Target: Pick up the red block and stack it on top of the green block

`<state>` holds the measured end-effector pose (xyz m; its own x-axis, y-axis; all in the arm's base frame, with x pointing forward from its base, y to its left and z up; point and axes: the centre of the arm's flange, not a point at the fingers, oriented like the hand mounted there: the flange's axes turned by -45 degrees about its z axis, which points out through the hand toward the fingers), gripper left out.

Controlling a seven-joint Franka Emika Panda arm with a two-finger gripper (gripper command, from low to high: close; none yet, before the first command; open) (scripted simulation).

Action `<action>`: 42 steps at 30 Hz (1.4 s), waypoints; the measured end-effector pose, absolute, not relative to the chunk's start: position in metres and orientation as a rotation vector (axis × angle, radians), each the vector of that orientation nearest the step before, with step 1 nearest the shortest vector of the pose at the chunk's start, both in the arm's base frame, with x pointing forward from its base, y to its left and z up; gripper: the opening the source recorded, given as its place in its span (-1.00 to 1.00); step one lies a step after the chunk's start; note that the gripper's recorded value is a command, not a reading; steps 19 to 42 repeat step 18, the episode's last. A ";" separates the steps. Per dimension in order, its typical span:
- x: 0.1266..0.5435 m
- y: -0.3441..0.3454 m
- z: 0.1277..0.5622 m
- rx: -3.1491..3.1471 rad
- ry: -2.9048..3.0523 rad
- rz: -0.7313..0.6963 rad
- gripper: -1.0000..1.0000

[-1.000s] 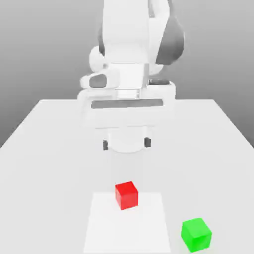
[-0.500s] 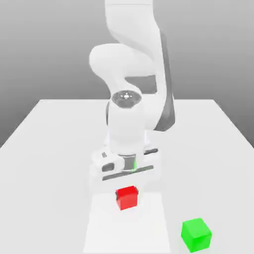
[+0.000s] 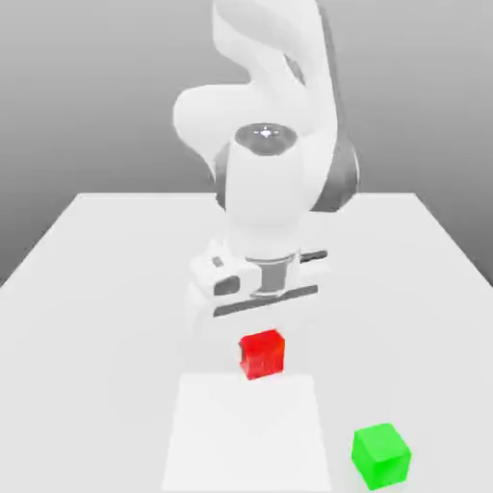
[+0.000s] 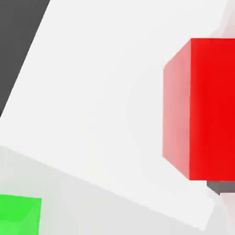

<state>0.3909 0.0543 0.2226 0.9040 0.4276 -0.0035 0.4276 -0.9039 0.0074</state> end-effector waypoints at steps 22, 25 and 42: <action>0.459 0.166 0.187 3.034 0.816 -0.001 1.00; 0.459 0.166 0.187 3.034 0.816 -0.001 1.00; 0.459 0.166 0.187 3.034 0.816 -0.001 1.00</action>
